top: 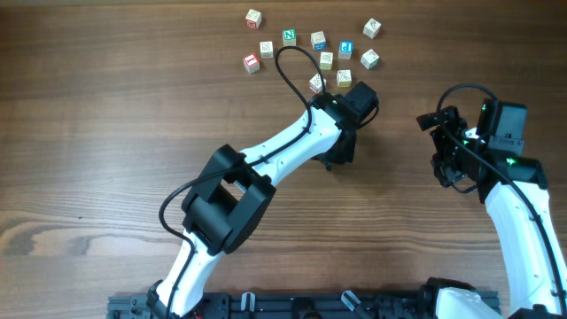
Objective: Form a tower
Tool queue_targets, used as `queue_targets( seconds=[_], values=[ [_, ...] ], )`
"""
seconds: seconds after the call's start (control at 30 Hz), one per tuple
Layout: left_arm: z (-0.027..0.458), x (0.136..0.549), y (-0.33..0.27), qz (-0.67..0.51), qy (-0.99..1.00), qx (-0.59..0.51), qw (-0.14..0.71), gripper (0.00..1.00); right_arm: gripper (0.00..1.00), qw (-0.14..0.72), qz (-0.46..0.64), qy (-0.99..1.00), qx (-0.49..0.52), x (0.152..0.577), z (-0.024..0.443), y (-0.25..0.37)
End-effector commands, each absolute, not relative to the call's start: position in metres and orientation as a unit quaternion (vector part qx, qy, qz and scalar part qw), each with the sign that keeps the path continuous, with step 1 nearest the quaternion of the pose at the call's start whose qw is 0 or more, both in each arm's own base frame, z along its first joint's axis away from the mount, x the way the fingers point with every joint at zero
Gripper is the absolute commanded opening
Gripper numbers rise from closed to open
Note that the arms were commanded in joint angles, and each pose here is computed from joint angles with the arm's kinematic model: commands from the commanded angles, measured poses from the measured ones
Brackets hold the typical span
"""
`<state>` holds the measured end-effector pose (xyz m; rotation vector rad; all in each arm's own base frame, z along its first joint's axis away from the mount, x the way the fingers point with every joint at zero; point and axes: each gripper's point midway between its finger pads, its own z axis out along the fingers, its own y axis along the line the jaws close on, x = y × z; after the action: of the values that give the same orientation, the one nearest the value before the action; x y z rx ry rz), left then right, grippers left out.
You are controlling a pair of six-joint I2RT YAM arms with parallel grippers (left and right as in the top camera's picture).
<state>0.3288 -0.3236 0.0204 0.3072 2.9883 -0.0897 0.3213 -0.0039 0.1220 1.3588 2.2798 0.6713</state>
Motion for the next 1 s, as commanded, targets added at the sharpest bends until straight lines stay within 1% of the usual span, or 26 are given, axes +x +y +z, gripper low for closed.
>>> queue_targets(
  seconds=[0.0,0.07,0.2,0.37,0.57,0.77,0.83,0.97],
  values=[
    [0.021,0.336,-0.32,-0.021,0.996,0.044,0.077,0.27,1.0,0.203,0.239,0.814,0.489,0.325,0.124,-0.005],
    [0.021,0.336,-0.32,-0.022,0.996,0.039,0.077,0.28,1.0,0.203,0.239,0.814,0.489,0.325,0.124,-0.005],
    [0.021,0.336,-0.32,-0.022,0.996,0.039,0.077,0.37,1.0,0.203,0.239,0.814,0.489,0.325,0.124,-0.005],
    [0.021,0.336,-0.32,-0.022,0.996,0.039,0.077,0.39,1.0,0.203,0.239,0.814,0.489,0.325,0.124,-0.005],
    [0.021,0.336,-0.32,-0.022,0.996,0.039,0.077,0.49,1.0,0.203,0.239,0.814,0.489,0.325,0.124,-0.005],
    [0.022,0.336,-0.32,-0.022,0.996,0.039,0.078,0.54,0.99,0.203,0.239,0.814,0.489,0.325,0.124,-0.005],
    [0.026,0.337,-0.321,-0.026,0.996,0.039,0.081,0.58,1.0,0.203,0.239,0.814,0.489,0.325,0.124,-0.005],
    [0.033,0.338,-0.322,-0.032,0.995,0.038,0.088,0.59,1.0,0.203,0.239,0.814,0.489,0.325,0.124,-0.005]
  ],
)
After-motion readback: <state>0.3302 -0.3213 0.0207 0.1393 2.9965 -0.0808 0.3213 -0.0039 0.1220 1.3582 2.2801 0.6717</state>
